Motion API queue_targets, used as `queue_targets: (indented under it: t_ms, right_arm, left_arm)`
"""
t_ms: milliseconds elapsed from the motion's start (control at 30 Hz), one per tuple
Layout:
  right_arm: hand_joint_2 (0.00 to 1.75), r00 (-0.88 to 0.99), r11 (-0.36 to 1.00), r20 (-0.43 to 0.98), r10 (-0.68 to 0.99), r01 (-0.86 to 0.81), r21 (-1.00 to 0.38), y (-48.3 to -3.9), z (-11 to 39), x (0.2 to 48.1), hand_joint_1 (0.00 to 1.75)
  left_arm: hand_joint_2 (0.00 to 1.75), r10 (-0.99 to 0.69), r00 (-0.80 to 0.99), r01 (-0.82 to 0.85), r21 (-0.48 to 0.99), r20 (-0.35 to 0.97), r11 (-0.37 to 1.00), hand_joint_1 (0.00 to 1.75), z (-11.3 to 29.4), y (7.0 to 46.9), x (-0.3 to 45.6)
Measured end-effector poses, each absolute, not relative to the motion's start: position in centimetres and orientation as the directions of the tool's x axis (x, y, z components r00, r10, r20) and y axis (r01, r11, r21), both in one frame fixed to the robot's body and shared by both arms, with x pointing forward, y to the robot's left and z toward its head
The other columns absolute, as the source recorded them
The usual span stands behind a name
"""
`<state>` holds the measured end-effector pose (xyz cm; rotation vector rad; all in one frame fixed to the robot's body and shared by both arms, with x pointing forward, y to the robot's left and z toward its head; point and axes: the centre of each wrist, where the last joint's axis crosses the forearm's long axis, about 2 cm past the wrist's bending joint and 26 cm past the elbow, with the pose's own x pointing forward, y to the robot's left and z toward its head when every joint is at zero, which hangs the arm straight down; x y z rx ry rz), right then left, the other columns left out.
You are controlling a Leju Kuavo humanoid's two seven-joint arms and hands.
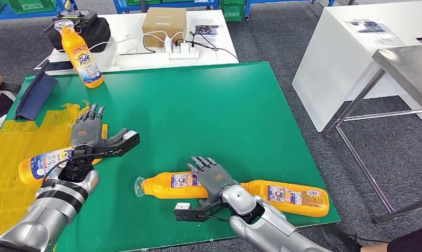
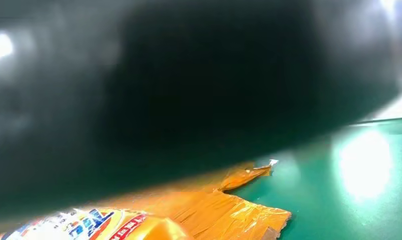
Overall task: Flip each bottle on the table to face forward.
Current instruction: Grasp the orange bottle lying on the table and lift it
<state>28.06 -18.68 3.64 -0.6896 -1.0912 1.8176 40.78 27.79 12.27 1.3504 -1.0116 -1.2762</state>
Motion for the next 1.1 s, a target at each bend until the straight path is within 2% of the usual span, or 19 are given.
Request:
queue_targets:
  t_ms: [167, 200, 267, 333, 400, 567, 700, 933, 1033, 1100]
  right_arm:
    - [1.75, -0.458, -0.228, -0.02, 0.889, -0.402, -0.887, -18.7, 3.6, 28.0, 0.01]
    - [1.75, -0.457, -0.228, -0.021, 0.889, -0.403, -0.887, -18.7, 3.6, 28.0, 0.07]
    - [1.75, -0.453, -0.229, -0.024, 0.891, -0.403, -0.886, -18.9, 3.5, 28.0, 0.82]
    - [1.75, -0.445, -0.225, -0.026, 0.895, -0.4, -0.888, -19.2, 3.2, 27.7, 1.61]
    - [1.75, -0.435, -0.212, -0.023, 0.9, -0.392, -0.895, -19.7, 2.8, 27.3, 1.75]
    - [1.75, -0.396, -0.145, 0.014, 0.918, -0.369, -0.918, -20.2, 2.6, 26.6, 1.75]
    - [1.75, -0.325, -0.008, 0.102, 0.94, -0.32, -0.947, -19.9, 3.1, 25.6, 1.75]
    - [1.75, -0.238, 0.242, 0.256, 0.937, -0.09, -0.966, -19.1, 5.8, 24.5, 1.75]
    - [1.75, -0.229, 0.376, 0.354, 0.907, 0.058, -0.925, -19.2, 7.3, 24.4, 1.75]
    - [1.75, -0.241, 0.485, 0.437, 0.867, 0.201, -0.851, -19.4, 8.5, 24.2, 1.75]
  left_arm:
    - [0.0, -0.985, 0.077, 0.044, 0.988, -0.151, -0.148, 0.0, 12.3, 27.5, 40.8]
    - [0.0, -0.988, 0.067, 0.04, 0.99, -0.138, -0.135, 0.0, 12.3, 27.5, 40.8]
    - [0.0, -0.996, 0.031, 0.019, 0.996, -0.082, -0.082, 0.0, 12.4, 27.3, 40.7]
    - [0.87, -1.0, -0.022, -0.017, 1.0, 0.014, 0.014, 0.0, 12.6, 27.0, 40.4]
    - [1.75, -0.987, -0.082, -0.055, 0.989, 0.135, 0.14, 0.0, 12.8, 26.8, 39.9]
    - [1.75, -0.892, -0.213, -0.113, 0.897, 0.399, 0.428, 0.0, 13.8, 26.1, 37.8]
    - [1.75, -0.758, -0.32, -0.12, 0.77, 0.568, 0.627, 0.0, 14.6, 25.4, 35.0]
    - [1.75, -0.653, -0.425, -0.154, 0.661, 0.627, 0.735, 0.0, 16.2, 24.2, 31.1]
    - [1.75, -0.635, -0.449, -0.169, 0.639, 0.628, 0.751, 0.0, 16.7, 23.7, 30.3]
    - [1.75, -0.623, -0.461, -0.169, 0.626, 0.633, 0.761, 0.0, 16.8, 23.5, 29.8]
